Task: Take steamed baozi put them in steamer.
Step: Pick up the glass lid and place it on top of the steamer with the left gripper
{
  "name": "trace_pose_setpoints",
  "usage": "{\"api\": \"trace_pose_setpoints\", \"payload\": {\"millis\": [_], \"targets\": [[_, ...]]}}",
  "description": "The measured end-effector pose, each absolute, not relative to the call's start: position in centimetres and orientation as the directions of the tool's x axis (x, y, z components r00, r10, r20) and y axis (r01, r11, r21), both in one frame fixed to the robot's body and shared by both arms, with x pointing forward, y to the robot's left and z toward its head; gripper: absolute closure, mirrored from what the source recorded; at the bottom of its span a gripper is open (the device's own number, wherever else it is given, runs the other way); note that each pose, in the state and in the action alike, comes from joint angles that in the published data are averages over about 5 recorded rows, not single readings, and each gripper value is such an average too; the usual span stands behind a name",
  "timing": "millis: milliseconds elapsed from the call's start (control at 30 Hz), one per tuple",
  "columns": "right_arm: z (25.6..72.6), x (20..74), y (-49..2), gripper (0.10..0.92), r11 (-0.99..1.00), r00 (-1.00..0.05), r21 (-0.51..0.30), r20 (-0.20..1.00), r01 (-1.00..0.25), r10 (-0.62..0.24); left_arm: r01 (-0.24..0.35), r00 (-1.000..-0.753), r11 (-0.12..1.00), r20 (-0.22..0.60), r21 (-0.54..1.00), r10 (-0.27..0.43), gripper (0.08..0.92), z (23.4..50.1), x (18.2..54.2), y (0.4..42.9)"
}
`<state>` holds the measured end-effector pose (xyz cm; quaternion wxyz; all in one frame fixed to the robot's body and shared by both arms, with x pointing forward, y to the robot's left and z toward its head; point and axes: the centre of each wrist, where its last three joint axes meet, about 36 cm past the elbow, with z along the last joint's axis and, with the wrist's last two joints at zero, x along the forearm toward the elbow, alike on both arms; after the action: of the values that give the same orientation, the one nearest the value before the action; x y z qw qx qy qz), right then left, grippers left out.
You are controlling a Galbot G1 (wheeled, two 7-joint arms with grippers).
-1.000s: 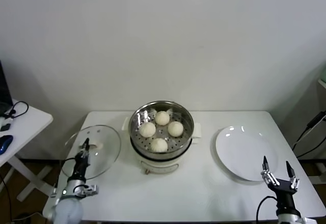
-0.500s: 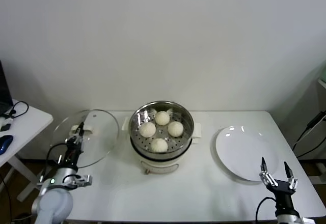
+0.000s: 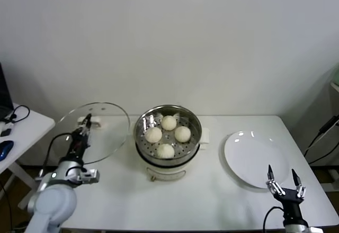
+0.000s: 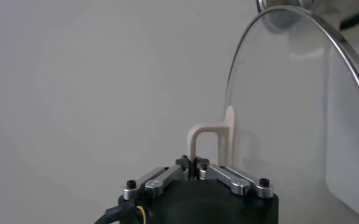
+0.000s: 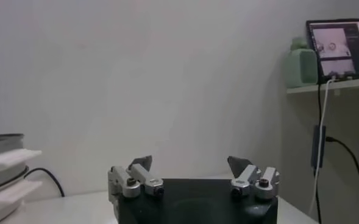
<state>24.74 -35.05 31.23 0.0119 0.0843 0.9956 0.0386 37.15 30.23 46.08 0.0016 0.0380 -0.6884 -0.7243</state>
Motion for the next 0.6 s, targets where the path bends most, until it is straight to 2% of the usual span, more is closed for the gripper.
{"api": "trace_pose_setpoints", "payload": {"millis": [333, 600], "targets": [[30.8, 24.5, -34.7, 0.2, 0.985, -0.987, 0.065, -0.004, 0.16, 0.16, 0.013, -0.998, 0.005, 0.013, 1.0, -0.057, 0.861, 47.9, 37.4, 25.6], [30.3, 24.2, -34.6, 0.2, 0.988, -0.989, 0.052, 0.019, 0.148, 0.147, 0.025, -0.999, 0.043, 0.027, 0.999, -0.04, 0.861, 48.3, 38.5, 21.1]]}}
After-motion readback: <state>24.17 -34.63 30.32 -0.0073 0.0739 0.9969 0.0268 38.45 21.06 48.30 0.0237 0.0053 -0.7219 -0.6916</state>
